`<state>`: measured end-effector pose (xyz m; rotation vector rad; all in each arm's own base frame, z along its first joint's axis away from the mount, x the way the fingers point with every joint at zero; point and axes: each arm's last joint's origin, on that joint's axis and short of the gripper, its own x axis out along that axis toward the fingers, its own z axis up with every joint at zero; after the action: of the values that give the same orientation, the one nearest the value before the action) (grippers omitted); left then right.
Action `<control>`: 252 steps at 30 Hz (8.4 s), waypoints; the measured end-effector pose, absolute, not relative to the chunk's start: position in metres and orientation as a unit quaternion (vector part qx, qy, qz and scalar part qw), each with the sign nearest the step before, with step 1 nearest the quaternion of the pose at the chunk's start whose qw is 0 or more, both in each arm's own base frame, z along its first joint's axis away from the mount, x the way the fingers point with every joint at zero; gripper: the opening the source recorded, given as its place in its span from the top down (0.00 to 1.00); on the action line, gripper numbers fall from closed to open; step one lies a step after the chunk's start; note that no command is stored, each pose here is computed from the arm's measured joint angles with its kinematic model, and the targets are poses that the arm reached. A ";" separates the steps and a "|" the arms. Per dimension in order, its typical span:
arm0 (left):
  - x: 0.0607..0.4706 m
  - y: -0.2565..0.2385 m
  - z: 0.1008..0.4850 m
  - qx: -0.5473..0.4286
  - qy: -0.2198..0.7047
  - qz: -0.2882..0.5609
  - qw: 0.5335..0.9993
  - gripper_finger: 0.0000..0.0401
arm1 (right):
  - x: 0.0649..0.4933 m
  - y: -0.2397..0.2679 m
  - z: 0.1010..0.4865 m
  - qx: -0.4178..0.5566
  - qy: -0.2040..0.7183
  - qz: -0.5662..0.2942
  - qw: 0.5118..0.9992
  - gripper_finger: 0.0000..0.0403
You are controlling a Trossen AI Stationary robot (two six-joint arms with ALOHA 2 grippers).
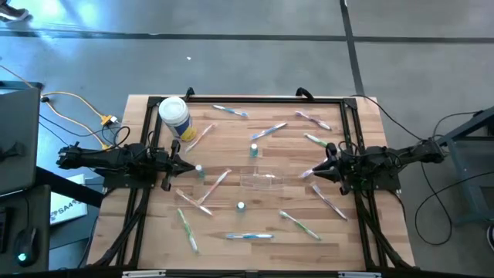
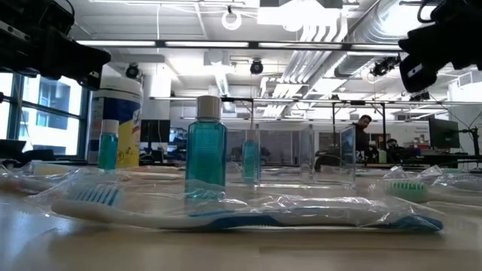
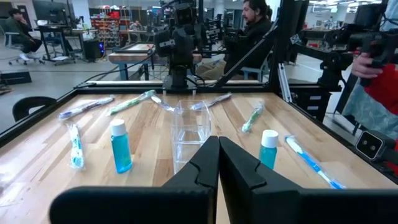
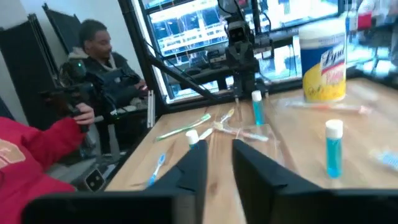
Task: Pick & Place toothbrushing station
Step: Put the top blue mouthwash into the transparent organizer, then put the middle purple toothbrush into the transparent organizer
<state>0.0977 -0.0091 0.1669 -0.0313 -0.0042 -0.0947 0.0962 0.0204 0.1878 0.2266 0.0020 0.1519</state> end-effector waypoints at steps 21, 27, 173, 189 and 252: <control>0.098 -0.009 0.167 -0.016 -0.002 -0.045 0.999 0.98 | 0.172 0.009 0.253 0.080 0.154 -0.129 0.976 0.49; 0.098 -0.009 0.167 -0.004 -0.003 -0.045 0.999 0.98 | 0.222 -0.019 0.263 0.094 0.199 -0.160 0.962 0.47; 0.098 -0.007 0.168 -0.031 -0.011 -0.003 0.999 0.48 | 0.306 0.040 0.258 -0.039 0.295 0.120 0.947 0.78; 0.098 -0.007 0.168 -0.030 -0.008 -0.018 0.999 0.48 | 0.310 0.004 0.238 -0.018 0.324 0.078 0.943 0.78; 0.098 -0.007 0.168 -0.029 -0.008 -0.016 0.999 0.48 | 0.313 -0.001 0.213 -0.078 0.321 0.029 0.943 0.41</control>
<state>0.0978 -0.0073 0.1681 -0.0587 -0.0164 -0.0321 0.3134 -0.0011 0.2130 -0.1592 0.6540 0.0592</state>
